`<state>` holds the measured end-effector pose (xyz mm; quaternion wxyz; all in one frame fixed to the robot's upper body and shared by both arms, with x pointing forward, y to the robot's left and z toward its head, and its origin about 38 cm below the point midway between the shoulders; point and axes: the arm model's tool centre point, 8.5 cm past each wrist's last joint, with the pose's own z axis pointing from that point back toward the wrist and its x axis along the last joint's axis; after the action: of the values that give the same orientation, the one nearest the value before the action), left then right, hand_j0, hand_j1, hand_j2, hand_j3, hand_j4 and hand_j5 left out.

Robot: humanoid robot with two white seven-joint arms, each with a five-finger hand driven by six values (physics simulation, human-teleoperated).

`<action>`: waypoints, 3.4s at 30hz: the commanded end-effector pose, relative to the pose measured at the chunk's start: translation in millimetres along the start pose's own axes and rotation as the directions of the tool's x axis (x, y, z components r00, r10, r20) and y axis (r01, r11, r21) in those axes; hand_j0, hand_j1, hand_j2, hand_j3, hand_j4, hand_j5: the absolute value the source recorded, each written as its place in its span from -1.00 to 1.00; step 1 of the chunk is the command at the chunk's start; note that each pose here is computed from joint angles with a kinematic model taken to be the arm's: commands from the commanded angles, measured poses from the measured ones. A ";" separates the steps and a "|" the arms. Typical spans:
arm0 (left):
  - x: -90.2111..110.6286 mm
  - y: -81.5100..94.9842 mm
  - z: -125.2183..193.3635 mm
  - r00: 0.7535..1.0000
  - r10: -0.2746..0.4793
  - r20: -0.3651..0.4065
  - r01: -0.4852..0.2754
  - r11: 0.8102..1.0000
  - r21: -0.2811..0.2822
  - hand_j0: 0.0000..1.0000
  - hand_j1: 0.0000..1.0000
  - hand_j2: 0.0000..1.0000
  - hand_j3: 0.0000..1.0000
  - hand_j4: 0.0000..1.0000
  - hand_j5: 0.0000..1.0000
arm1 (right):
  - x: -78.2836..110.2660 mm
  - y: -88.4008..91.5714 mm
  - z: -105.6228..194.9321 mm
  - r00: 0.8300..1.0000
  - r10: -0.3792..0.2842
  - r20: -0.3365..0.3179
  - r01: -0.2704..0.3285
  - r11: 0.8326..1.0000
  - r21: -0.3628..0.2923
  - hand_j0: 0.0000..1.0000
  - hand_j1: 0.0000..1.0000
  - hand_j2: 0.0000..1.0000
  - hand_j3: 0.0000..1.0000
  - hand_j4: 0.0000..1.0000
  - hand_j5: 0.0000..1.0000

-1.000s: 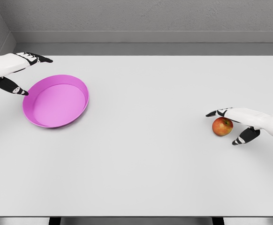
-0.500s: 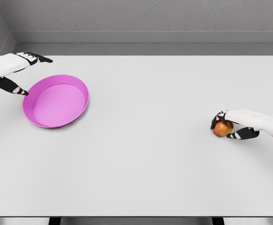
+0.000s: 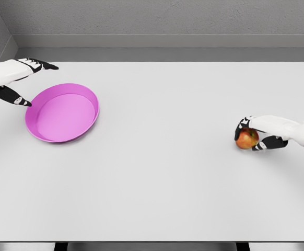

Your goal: Put the apple on the plate with both arms

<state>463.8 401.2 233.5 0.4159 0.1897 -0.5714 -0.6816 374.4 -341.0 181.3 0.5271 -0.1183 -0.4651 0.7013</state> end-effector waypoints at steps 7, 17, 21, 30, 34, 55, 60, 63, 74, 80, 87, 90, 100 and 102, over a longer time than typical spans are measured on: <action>-0.5 1.0 1.0 1.000 0.005 -0.002 -0.005 1.000 0.005 1.00 1.00 1.00 1.00 1.00 1.00 | 19.5 -14.7 -6.6 0.997 0.034 0.074 -0.032 0.999 -0.031 -0.22 -0.22 -0.22 -0.22 -0.22 -0.22; -0.3 1.3 0.6 1.000 0.005 -0.001 -0.005 1.000 0.007 1.00 1.00 1.00 1.00 1.00 1.00 | 49.6 -28.0 -25.9 0.978 0.062 0.200 -0.043 0.995 -0.095 -0.25 -0.25 -0.25 -0.25 -0.25 -0.25; -0.6 2.2 1.2 1.000 0.004 -0.002 -0.003 1.000 0.007 1.00 1.00 1.00 1.00 1.00 1.00 | 70.9 -36.6 -36.6 0.954 0.103 0.282 -0.071 0.990 -0.124 -0.28 -0.28 -0.28 -0.28 -0.28 -0.28; -1.0 2.0 1.4 1.000 0.004 -0.003 -0.004 1.000 0.007 1.00 1.00 1.00 1.00 1.00 1.00 | 57.0 -82.4 -1.6 0.960 0.162 0.230 -0.097 0.958 -0.270 0.97 0.97 0.97 0.97 0.97 0.97; -1.0 2.0 1.4 1.000 0.004 -0.003 -0.004 1.000 0.007 1.00 1.00 1.00 1.00 1.00 1.00 | 44.7 -82.4 8.0 0.969 0.147 0.198 -0.088 0.956 -0.279 0.99 0.99 0.99 0.99 0.99 0.99; 251.2 14.3 -186.1 0.671 -0.523 0.525 0.592 0.804 0.045 1.00 1.00 1.00 1.00 1.00 1.00 | -31.5 -63.9 50.0 1.000 -0.014 0.027 0.022 0.950 -0.311 1.00 1.00 1.00 1.00 1.00 1.00; 299.9 -2.3 -219.3 0.571 -0.524 0.632 0.671 0.741 0.009 1.00 1.00 1.00 1.00 1.00 1.00 | -28.1 -65.6 49.1 0.999 -0.007 0.035 0.018 0.948 -0.317 1.00 1.00 1.00 1.00 1.00 1.00; 302.2 -12.3 -232.8 0.585 -0.487 0.649 0.665 0.745 -0.041 1.00 1.00 1.00 1.00 1.00 1.00 | -28.1 -65.5 49.1 0.999 -0.007 0.035 0.018 0.948 -0.317 1.00 1.00 1.00 1.00 1.00 1.00; 327.9 -19.6 -249.8 0.603 -0.396 0.692 0.566 0.824 -0.022 1.00 1.00 1.00 1.00 1.00 1.00 | -28.1 -66.4 49.7 0.999 -0.006 0.035 0.017 0.948 -0.318 1.00 1.00 1.00 1.00 1.00 1.00; 312.7 -36.1 -254.3 0.628 -0.384 0.677 0.582 0.809 -0.081 1.00 1.00 1.00 1.00 1.00 1.00 | -26.6 -66.5 49.7 0.999 0.004 0.043 0.010 0.948 -0.319 1.00 1.00 1.00 1.00 1.00 1.00; 323.6 -50.0 -262.3 0.617 -0.372 0.694 0.593 0.799 -0.100 1.00 1.00 1.00 1.00 1.00 1.00 | -27.1 -66.4 49.7 0.999 0.003 0.042 0.011 0.948 -0.319 1.00 1.00 1.00 1.00 1.00 1.00; 323.4 -50.0 -263.2 0.620 -0.369 0.692 0.590 0.801 -0.102 1.00 1.00 1.00 1.00 1.00 1.00 | -26.6 -66.5 49.7 0.999 0.004 0.043 0.010 0.948 -0.319 1.00 1.00 1.00 1.00 1.00 1.00; 317.7 -60.1 -268.8 0.628 -0.379 0.679 0.610 0.783 -0.127 0.95 0.95 0.95 0.95 0.95 0.95 | -27.0 -66.4 49.7 0.999 0.004 0.043 0.010 0.948 -0.319 1.00 1.00 1.00 1.00 1.00 1.00; 320.4 -61.1 -270.5 0.625 -0.382 0.681 0.612 0.781 -0.125 0.91 0.91 0.91 0.91 0.91 0.91 | -26.6 -66.5 49.7 0.999 0.004 0.043 0.010 0.948 -0.319 1.00 1.00 1.00 1.00 1.00 1.00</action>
<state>453.8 -15.2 170.1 0.0213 0.0297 -0.4682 -0.8829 394.8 -388.9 250.7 0.4915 -0.1869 -0.5829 0.6194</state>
